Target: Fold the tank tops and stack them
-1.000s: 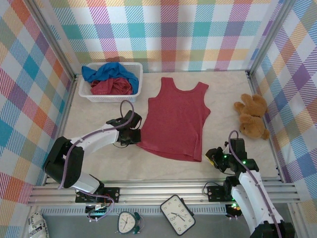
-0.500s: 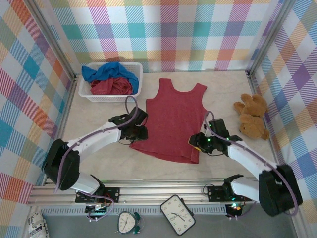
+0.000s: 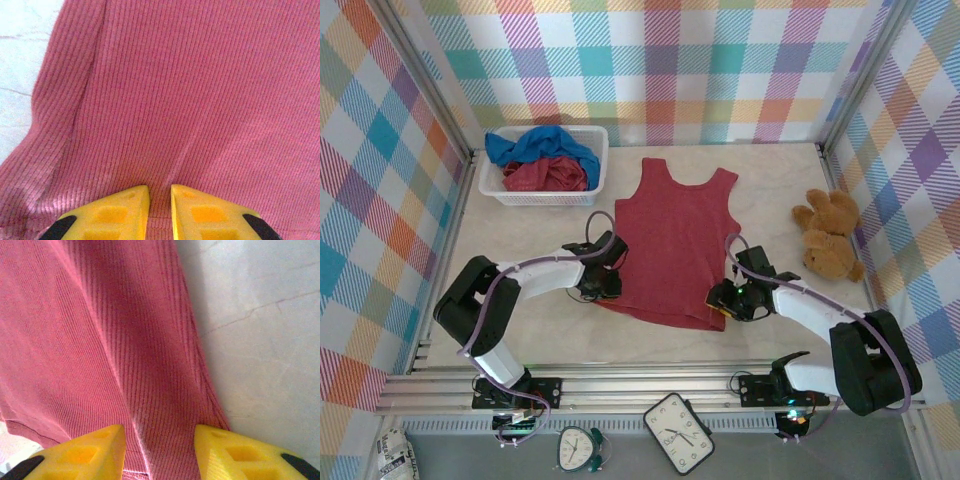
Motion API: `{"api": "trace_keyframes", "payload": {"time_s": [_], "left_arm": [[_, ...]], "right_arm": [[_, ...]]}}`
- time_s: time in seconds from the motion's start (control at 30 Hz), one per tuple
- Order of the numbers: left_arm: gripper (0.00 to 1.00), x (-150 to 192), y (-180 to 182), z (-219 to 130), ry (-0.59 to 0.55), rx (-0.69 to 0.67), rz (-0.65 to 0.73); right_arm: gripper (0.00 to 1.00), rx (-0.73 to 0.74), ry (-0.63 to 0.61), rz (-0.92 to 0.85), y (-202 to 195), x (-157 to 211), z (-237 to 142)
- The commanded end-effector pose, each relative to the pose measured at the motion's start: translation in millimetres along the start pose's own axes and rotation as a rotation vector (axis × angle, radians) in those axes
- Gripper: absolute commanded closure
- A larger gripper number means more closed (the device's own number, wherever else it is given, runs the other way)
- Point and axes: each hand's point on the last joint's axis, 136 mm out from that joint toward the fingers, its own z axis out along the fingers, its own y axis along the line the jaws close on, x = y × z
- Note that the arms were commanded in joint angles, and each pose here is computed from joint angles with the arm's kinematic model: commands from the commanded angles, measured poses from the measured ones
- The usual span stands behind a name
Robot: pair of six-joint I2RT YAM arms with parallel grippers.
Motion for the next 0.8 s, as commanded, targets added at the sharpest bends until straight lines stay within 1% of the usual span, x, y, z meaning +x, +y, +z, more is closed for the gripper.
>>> {"api": "trace_keyframes", "payload": {"time_s": [0.0,0.07,0.13,0.27,0.33,0.37,0.4,0.47,0.53,0.63,0.7,0.77], "left_arm": [[0.8,17.5,41.9,6.4,0.067,-0.15,0.026],[0.8,17.1,56.8,3.0,0.071,-0.199,0.039],[0.8,16.1,68.7,1.7,0.084,-0.234,0.049],[0.8,8.0,81.4,-0.6,0.087,-0.283,0.074],[0.79,1.4,84.2,-2.4,0.082,-0.294,0.088],[0.78,-2.3,88.1,-3.9,0.082,-0.31,0.093],[0.78,-5.5,90.5,-4.5,0.089,-0.305,0.085],[0.77,-19.6,96.9,-9.5,0.087,-0.311,0.069],[0.74,-39.2,97.5,-22.7,0.042,-0.349,0.092],[0.68,-62.7,90.4,-37.3,-0.006,-0.354,0.117],[0.64,-68.8,88.4,-39.3,0.012,-0.372,0.125],[0.6,-66.9,73.7,-40.0,0.034,-0.31,0.106]], "right_arm": [[0.57,0.096,0.043,0.059,-26.9,17.0,4.2],[0.57,0.106,0.021,0.063,-28.8,17.7,-3.8],[0.57,0.081,0.015,0.065,-25.1,20.4,-9.5],[0.55,0.039,0.053,0.086,-20.2,30.2,-10.0],[0.55,0.023,0.047,0.078,-13.7,27.6,-14.5],[0.54,0.003,0.03,0.061,-4.4,22.0,-21.0],[0.53,-0.017,0.005,0.042,4.5,15.5,-28.0],[0.5,-0.035,-0.084,-0.026,21.6,-5.1,-45.7],[0.49,-0.028,-0.155,-0.112,35.7,-29.0,-59.2],[0.47,-0.07,-0.201,-0.194,56.6,-69.5,-66.1],[0.47,-0.086,-0.236,-0.305,75.1,-96.8,-66.9],[0.46,-0.082,-0.245,-0.409,92.2,-120.9,-64.2]]}}
